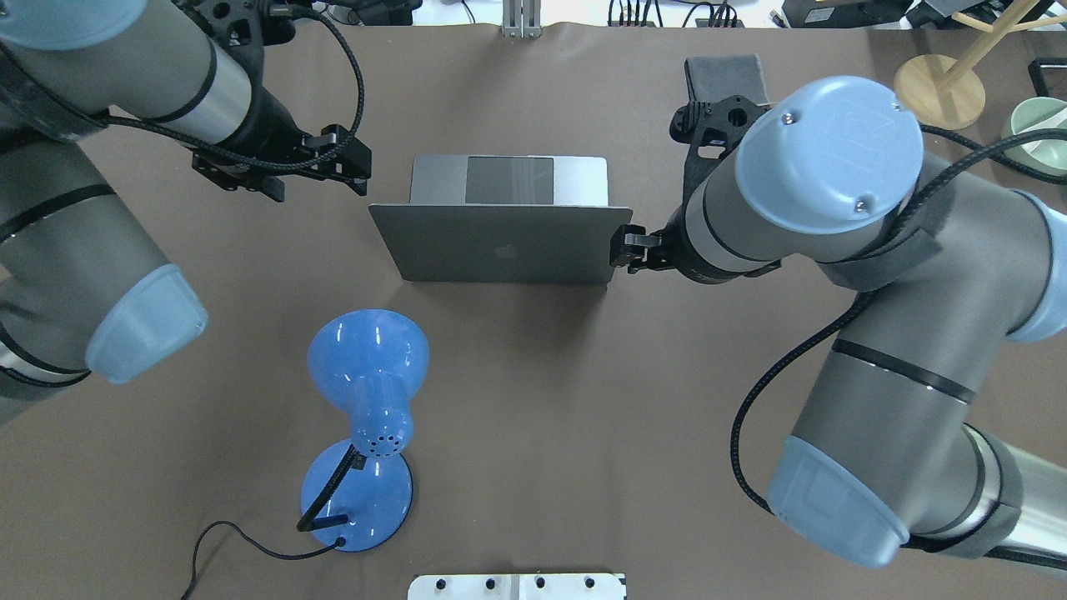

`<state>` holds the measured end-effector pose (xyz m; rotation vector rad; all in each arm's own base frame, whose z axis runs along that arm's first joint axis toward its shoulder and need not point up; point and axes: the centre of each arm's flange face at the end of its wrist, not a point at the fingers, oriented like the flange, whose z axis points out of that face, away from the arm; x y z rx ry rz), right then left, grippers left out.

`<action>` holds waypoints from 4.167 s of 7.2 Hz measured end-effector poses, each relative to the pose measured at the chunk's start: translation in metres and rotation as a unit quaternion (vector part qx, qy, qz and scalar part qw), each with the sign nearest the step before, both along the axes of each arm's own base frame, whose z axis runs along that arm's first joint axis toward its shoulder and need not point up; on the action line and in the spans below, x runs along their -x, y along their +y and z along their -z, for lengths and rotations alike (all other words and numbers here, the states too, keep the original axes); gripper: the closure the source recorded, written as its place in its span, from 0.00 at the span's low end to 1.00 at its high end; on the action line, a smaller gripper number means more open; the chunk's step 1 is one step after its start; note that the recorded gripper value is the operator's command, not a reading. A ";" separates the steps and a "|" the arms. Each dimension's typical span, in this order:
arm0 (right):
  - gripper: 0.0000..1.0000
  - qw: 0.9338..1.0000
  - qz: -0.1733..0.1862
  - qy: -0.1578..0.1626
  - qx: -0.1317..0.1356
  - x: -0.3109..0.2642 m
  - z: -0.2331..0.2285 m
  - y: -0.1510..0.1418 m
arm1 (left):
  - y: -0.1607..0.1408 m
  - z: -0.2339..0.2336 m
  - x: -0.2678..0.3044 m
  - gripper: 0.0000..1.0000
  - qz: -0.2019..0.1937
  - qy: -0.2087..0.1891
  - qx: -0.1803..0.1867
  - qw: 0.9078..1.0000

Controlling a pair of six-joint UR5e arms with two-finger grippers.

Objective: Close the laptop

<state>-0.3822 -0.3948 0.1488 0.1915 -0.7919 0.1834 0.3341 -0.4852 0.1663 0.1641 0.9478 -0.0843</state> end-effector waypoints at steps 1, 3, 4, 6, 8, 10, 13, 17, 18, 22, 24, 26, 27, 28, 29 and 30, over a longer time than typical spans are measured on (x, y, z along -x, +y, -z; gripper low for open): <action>0.81 1.000 -0.007 0.006 0.007 0.013 0.008 -0.001 | 0.009 0.008 -0.018 0.72 0.005 -0.006 0.003 1.000; 1.00 1.000 -0.017 0.001 0.021 0.027 0.023 0.000 | 0.023 0.013 -0.040 1.00 0.008 -0.013 0.001 1.000; 1.00 1.000 -0.017 -0.003 0.022 0.031 0.030 0.000 | 0.026 0.015 -0.046 1.00 0.008 -0.014 -0.001 1.000; 1.00 1.000 -0.017 -0.007 0.021 0.039 0.038 -0.004 | 0.028 0.015 -0.051 1.00 0.011 -0.019 -0.005 1.000; 1.00 1.000 -0.018 -0.009 0.016 0.061 0.039 -0.023 | 0.026 0.014 -0.055 1.00 0.011 -0.022 -0.006 1.000; 1.00 1.000 -0.026 -0.010 0.012 0.073 0.036 -0.046 | 0.022 0.016 -0.059 1.00 0.011 -0.024 -0.005 1.000; 1.00 1.000 -0.029 -0.005 0.006 0.077 0.035 -0.065 | 0.010 0.017 -0.071 1.00 0.015 -0.034 -0.006 0.999; 1.00 0.999 -0.035 -0.003 -0.002 0.093 0.024 -0.100 | -0.013 0.009 -0.093 1.00 0.010 -0.061 -0.023 0.998; 1.00 0.999 -0.036 0.000 -0.003 0.094 0.024 -0.106 | -0.018 0.006 -0.098 1.00 0.007 -0.064 -0.028 0.998; 1.00 0.999 -0.044 0.006 -0.008 0.114 0.014 -0.148 | -0.050 -0.002 -0.118 1.00 0.016 -0.059 -0.044 0.997; 1.00 0.999 -0.045 0.015 -0.009 0.116 0.008 -0.163 | -0.072 -0.006 -0.129 1.00 0.026 -0.059 -0.050 0.997; 1.00 0.999 -0.047 0.020 -0.010 0.123 0.000 -0.181 | -0.099 -0.012 -0.145 1.00 0.043 -0.061 -0.062 0.995; 1.00 0.999 -0.050 0.017 -0.013 0.129 -0.009 -0.192 | -0.113 -0.013 -0.151 1.00 0.050 -0.061 -0.064 0.995; 1.00 0.998 -0.052 0.016 -0.014 0.133 -0.017 -0.200 | -0.124 -0.015 -0.155 1.00 0.055 -0.062 -0.064 0.995; 1.00 0.998 -0.052 0.015 -0.015 0.138 -0.023 -0.206 | -0.133 -0.020 -0.157 1.00 0.060 -0.066 -0.066 0.994; 1.00 0.998 -0.052 0.015 -0.015 0.145 -0.025 -0.213 | -0.141 -0.025 -0.160 1.00 0.066 -0.073 -0.069 0.993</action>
